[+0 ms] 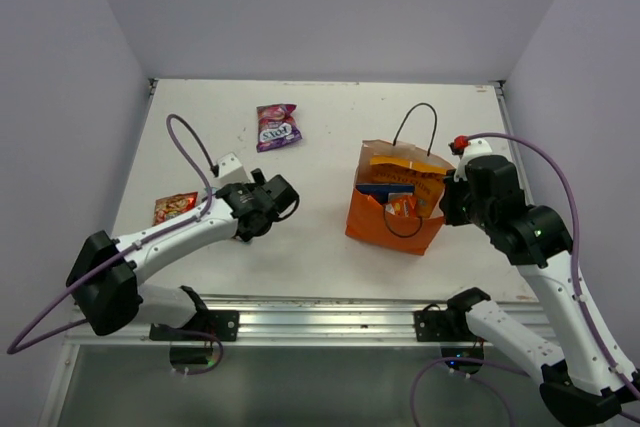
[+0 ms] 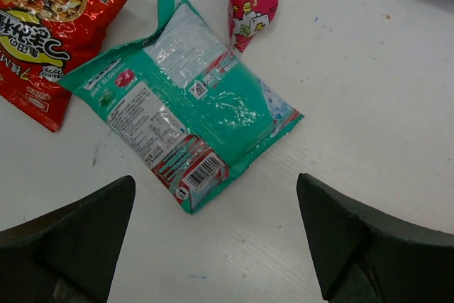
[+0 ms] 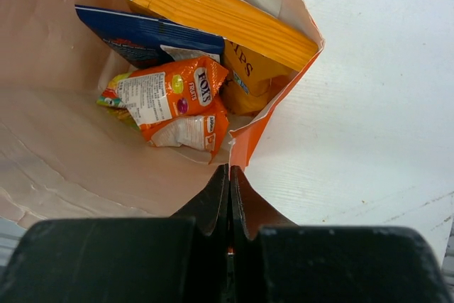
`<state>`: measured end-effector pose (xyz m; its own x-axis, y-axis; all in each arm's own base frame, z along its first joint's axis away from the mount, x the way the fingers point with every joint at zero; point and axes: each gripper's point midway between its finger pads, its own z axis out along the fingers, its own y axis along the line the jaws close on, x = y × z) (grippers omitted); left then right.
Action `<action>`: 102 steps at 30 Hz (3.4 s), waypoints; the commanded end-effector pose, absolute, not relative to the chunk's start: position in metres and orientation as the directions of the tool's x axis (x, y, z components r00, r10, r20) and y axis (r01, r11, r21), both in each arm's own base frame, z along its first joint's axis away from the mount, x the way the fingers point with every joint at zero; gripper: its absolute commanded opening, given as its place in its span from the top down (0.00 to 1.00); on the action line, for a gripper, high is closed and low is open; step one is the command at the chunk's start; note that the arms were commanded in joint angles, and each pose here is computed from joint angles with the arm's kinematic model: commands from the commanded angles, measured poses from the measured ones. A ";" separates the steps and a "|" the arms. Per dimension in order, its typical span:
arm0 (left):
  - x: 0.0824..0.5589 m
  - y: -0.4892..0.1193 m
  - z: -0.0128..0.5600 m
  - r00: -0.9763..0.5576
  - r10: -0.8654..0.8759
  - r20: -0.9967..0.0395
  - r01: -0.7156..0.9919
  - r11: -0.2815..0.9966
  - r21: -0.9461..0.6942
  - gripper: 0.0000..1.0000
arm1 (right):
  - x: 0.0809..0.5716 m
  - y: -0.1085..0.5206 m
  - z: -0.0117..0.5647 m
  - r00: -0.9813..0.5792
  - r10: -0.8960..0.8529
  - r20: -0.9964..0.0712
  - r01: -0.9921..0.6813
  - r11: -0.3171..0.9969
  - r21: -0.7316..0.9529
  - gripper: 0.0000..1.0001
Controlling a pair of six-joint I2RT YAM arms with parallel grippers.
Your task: Place the snacks into the paper bag
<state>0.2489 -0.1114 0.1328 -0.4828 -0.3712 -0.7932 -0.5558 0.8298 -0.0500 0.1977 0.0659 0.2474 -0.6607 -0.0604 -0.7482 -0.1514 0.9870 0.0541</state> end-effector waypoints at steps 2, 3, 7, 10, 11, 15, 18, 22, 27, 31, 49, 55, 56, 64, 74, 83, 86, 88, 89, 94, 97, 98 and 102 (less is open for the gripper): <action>0.278 -0.117 0.127 -0.395 -0.472 -0.788 -0.563 0.802 -0.198 0.00 | 0.197 0.073 0.255 -0.639 -0.075 -0.766 -0.199 0.978 0.071 1.00; 0.282 -0.110 0.123 -0.393 -0.469 -0.791 -0.579 0.794 -0.183 0.00 | 0.196 0.073 0.255 -0.641 -0.075 -0.764 -0.199 0.978 0.070 1.00; 0.298 -0.095 0.109 -0.435 -0.425 -0.794 -0.581 0.806 -0.113 0.00 | 0.196 0.073 0.255 -0.640 -0.075 -0.764 -0.202 0.977 0.073 1.00; 0.306 -0.075 0.085 -0.481 -0.404 -0.778 -0.613 0.789 -0.031 0.00 | 0.196 0.073 0.256 -0.640 -0.075 -0.765 -0.201 0.977 0.072 1.00; 0.304 -0.070 0.075 -0.502 -0.405 -0.764 -0.621 0.784 -0.008 0.00 | 0.196 0.073 0.256 -0.641 -0.077 -0.764 -0.201 0.977 0.070 1.00; 0.295 -0.049 0.040 -0.566 -0.456 -0.687 -0.668 0.742 0.058 0.00 | 0.196 0.070 0.257 -0.639 -0.075 -0.766 -0.188 0.980 0.061 1.00; 0.287 -0.051 0.025 -0.602 -0.460 -0.652 -0.656 0.751 0.076 0.03 | 0.196 0.069 0.255 -0.641 -0.073 -0.764 -0.184 0.981 0.060 1.00; 0.283 -0.054 0.018 -0.617 -0.462 -0.637 -0.643 0.762 0.070 1.00 | 0.197 0.069 0.254 -0.643 -0.076 -0.762 -0.182 0.982 0.056 1.00; 0.313 -0.078 0.085 -0.539 -0.450 -0.712 -0.583 0.810 -0.070 1.00 | 0.197 0.069 0.254 -0.645 -0.075 -0.760 -0.183 0.981 0.058 1.00; 0.345 -0.183 0.252 -0.368 -0.462 -0.807 -0.202 0.887 -0.416 1.00 | 0.198 0.071 0.253 -0.647 -0.078 -0.759 -0.189 0.980 0.060 1.00; 0.229 -0.497 0.314 -0.499 -0.115 -0.859 0.646 0.611 -0.457 1.00 | 0.192 0.069 0.260 -0.630 -0.063 -0.774 -0.186 0.980 0.072 1.00; 0.239 -0.468 0.289 -0.486 -0.075 -0.871 0.569 0.729 -0.380 1.00 | 0.192 0.067 0.260 -0.627 -0.066 -0.776 -0.183 0.981 0.065 1.00; 0.240 -0.461 0.292 -0.478 -0.082 -0.874 0.556 0.743 -0.374 1.00 | 0.192 0.068 0.260 -0.628 -0.069 -0.775 -0.186 0.980 0.064 1.00; 0.266 -0.354 0.379 -0.245 -0.268 -0.932 0.287 0.898 -0.334 0.12 | 0.194 0.069 0.258 -0.634 -0.072 -0.770 -0.190 0.980 0.065 1.00; 0.366 -0.247 0.342 -0.269 -0.160 -0.950 -0.045 0.987 -0.153 0.00 | 0.196 0.070 0.255 -0.643 -0.077 -0.762 -0.189 0.980 0.060 1.00; 0.517 -0.165 0.192 -0.550 -0.165 -0.818 -0.242 0.970 -0.033 0.00 | 0.202 0.069 0.249 -0.664 -0.047 -0.746 -0.145 0.987 0.066 1.00; 0.545 -0.152 0.167 -0.555 -0.166 -0.815 -0.249 0.968 -0.028 0.00 | 0.206 0.068 0.246 -0.672 -0.028 -0.740 -0.113 0.991 0.066 1.00; 0.564 -0.141 0.149 -0.561 -0.175 -0.809 -0.262 0.965 -0.026 0.00 | 0.210 0.067 0.245 -0.674 -0.017 -0.739 -0.095 0.993 0.064 1.00; 0.570 -0.137 0.142 -0.567 -0.178 -0.804 -0.266 0.964 -0.025 0.00 | 0.211 0.067 0.243 -0.682 -0.017 -0.731 -0.086 0.995 0.057 1.00; 0.602 -0.124 0.080 -0.630 -0.208 -0.748 -0.235 0.969 -0.072 0.00 | 0.220 0.068 0.234 -0.702 -0.006 -0.713 -0.059 0.997 0.050 1.00; 0.604 -0.132 0.050 -0.666 -0.192 -0.721 -0.189 0.978 -0.086 0.00 | 0.226 0.071 0.230 -0.716 -0.008 -0.698 -0.055 0.997 0.046 1.00; 0.601 -0.131 0.036 -0.684 -0.194 -0.704 -0.193 0.978 -0.081 0.01 | 0.228 0.072 0.232 -0.713 -0.008 -0.701 -0.055 0.997 0.044 1.00; 0.584 -0.130 0.006 -0.733 -0.189 -0.653 -0.194 0.979 -0.065 0.67 | 0.234 0.076 0.234 -0.713 -0.006 -0.701 -0.059 0.997 0.052 1.00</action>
<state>0.6003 -0.1249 0.0415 -0.6612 -0.2359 -0.7121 -0.2445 0.9652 -0.0927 0.2299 0.0769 0.2244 -0.7281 -0.0231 -0.6851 -0.0792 0.9956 0.0506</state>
